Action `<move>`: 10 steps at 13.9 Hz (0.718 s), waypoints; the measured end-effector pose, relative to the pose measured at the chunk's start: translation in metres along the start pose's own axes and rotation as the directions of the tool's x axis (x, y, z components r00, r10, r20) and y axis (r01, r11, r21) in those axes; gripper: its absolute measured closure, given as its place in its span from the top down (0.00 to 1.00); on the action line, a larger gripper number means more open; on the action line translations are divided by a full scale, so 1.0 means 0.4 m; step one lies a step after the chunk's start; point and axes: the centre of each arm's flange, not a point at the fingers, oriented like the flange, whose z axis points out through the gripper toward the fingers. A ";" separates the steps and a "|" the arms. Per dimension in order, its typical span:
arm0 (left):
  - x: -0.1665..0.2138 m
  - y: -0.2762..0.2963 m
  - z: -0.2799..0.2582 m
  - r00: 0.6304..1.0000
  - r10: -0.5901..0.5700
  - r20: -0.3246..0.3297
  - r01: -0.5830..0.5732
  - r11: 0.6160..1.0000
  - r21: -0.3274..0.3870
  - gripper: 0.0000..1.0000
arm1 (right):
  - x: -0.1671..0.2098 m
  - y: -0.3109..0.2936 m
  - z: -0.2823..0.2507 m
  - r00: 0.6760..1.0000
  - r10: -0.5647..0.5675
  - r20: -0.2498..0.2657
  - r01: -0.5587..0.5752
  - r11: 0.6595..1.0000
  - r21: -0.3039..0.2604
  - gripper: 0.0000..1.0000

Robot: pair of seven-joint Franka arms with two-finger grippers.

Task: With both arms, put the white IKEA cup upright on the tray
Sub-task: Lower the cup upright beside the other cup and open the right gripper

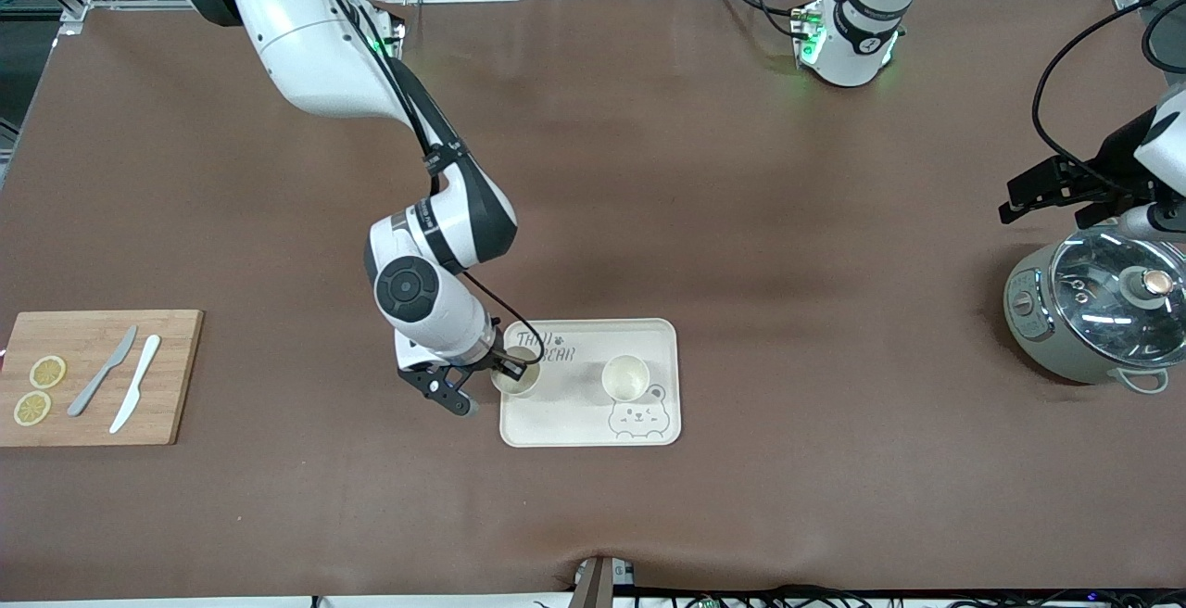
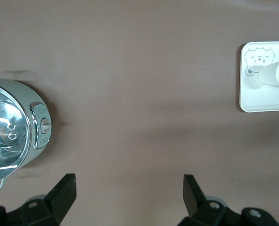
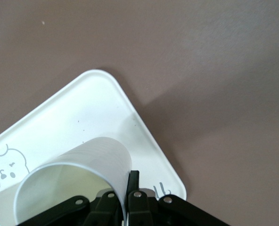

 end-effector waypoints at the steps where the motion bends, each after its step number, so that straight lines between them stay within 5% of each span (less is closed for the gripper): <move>1: 0.004 -0.001 0.000 1.000 0.001 -0.008 -0.001 1.000 0.005 1.00 | -0.009 -0.005 0.013 1.000 -0.001 -0.002 0.001 1.000 0.001 0.04; 10: 0.029 0.078 0.025 0.994 0.108 -0.029 -0.104 0.986 0.130 1.00 | -0.048 -0.023 0.096 1.000 -0.021 -0.016 0.021 1.000 0.012 0.04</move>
